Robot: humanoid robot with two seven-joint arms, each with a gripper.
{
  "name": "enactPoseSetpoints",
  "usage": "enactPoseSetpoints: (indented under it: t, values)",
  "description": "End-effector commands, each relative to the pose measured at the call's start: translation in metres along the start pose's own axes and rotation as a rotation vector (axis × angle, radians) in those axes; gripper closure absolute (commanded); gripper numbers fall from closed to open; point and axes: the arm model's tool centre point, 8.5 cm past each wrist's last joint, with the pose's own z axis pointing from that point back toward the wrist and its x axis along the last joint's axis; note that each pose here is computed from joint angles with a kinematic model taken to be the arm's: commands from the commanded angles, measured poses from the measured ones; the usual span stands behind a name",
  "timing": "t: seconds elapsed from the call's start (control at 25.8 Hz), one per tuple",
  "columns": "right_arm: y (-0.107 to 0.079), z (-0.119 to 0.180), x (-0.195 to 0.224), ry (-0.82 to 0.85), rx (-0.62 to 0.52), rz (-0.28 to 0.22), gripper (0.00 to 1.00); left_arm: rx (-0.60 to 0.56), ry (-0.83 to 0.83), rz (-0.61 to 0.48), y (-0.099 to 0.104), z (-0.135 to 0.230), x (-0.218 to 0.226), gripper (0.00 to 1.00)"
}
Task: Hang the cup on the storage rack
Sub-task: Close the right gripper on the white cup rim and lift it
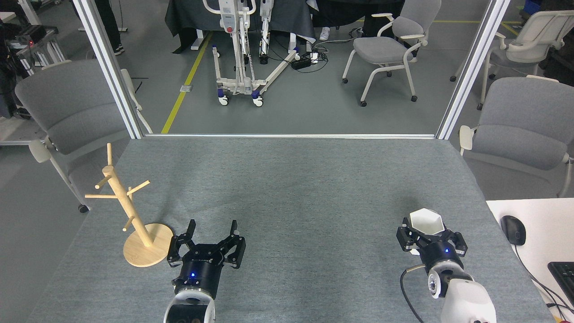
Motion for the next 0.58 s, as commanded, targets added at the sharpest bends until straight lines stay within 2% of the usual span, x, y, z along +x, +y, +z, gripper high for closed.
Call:
enactPoseSetpoints:
  t: [0.0,0.08,0.12,0.15,0.23,0.27,0.43,0.54]
  values:
    - [0.0,0.0,0.001,-0.007,0.0,-0.002,0.15,0.0,-0.001,0.0,0.0,0.0,0.0,0.01]
    - [0.0,0.0,0.001,-0.007,0.0,-0.002,0.19,0.001,0.0,0.0,0.001,0.0,0.0,0.0]
    - [0.0,0.0,0.001,-0.01,0.0,-0.004,0.25,0.001,0.0,0.0,0.001,0.0,0.0,0.01]
    - [0.0,0.0,0.001,-0.01,0.0,-0.002,0.32,0.001,0.0,0.0,0.001,0.0,0.0,0.0]
    - [0.002,0.001,0.0,-0.013,0.004,0.0,0.6,0.003,0.0,0.0,0.001,0.0,0.0,0.01]
    - [0.003,0.002,0.0,-0.014,0.011,0.0,0.64,0.003,-0.001,0.002,0.001,-0.001,0.001,0.01]
    - [-0.007,0.001,0.002,-0.067,-0.013,-0.005,0.64,0.007,-0.002,0.002,0.003,-0.001,0.001,0.01]
    - [-0.023,0.0,0.008,-0.09,-0.035,0.0,0.64,0.015,-0.005,0.002,0.005,-0.001,0.001,0.0]
